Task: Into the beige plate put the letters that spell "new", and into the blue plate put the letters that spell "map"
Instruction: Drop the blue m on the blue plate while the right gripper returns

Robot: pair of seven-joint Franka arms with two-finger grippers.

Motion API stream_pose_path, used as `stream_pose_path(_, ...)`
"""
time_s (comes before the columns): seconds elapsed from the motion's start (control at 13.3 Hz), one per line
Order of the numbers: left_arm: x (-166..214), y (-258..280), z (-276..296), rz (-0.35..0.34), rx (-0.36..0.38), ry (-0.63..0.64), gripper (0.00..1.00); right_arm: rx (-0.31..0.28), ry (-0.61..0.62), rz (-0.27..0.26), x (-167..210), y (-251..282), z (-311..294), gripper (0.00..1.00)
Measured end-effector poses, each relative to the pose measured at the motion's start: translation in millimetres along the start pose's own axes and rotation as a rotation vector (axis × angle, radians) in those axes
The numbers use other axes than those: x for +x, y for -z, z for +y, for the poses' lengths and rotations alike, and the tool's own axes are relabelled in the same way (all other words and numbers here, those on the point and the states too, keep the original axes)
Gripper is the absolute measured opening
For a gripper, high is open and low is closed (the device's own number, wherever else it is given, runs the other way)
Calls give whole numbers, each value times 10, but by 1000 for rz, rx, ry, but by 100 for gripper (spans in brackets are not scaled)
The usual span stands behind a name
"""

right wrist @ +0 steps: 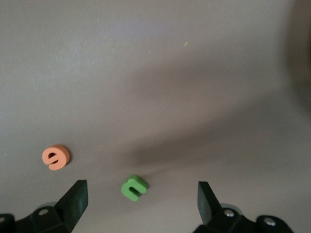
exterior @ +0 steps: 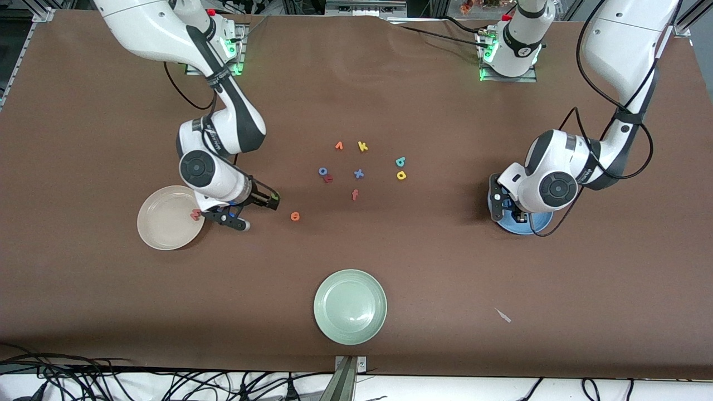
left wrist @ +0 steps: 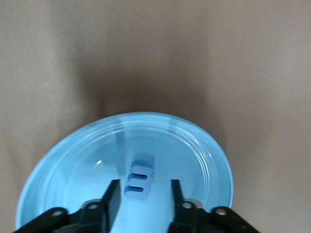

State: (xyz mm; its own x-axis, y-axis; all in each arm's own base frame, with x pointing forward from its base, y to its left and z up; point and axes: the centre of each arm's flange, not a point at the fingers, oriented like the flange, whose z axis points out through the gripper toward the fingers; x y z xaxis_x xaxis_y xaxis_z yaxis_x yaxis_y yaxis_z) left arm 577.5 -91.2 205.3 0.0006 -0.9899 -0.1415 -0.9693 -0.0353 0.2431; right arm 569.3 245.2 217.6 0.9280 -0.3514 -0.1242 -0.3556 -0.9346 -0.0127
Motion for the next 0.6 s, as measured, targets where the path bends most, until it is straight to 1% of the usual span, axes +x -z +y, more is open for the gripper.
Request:
stream_pose_path(0.15,24,153,23,-5,7,-5,74,7,2,10,-120,-124,-24,100)
stream_pose_path(0.3,50,414,84,-31,-23,17,96,10,-3,17,-238,-219,-65,100)
stream_pose_path(0.38,125,578,138,-46,-45,52,100,7,-1,16,-298,-254,-97,100)
stream_pose_path(0.45,237,737,204,-53,-63,108,100,5,2,15,-342,-278,-122,100)
stream_pose_path(0.53,377,870,273,-43,-78,176,100,3,4,14,-362,-296,-132,100)
stream_pose_path(0.6,508,948,335,-11,-100,252,100,2,4,13,-364,-308,-129,100)
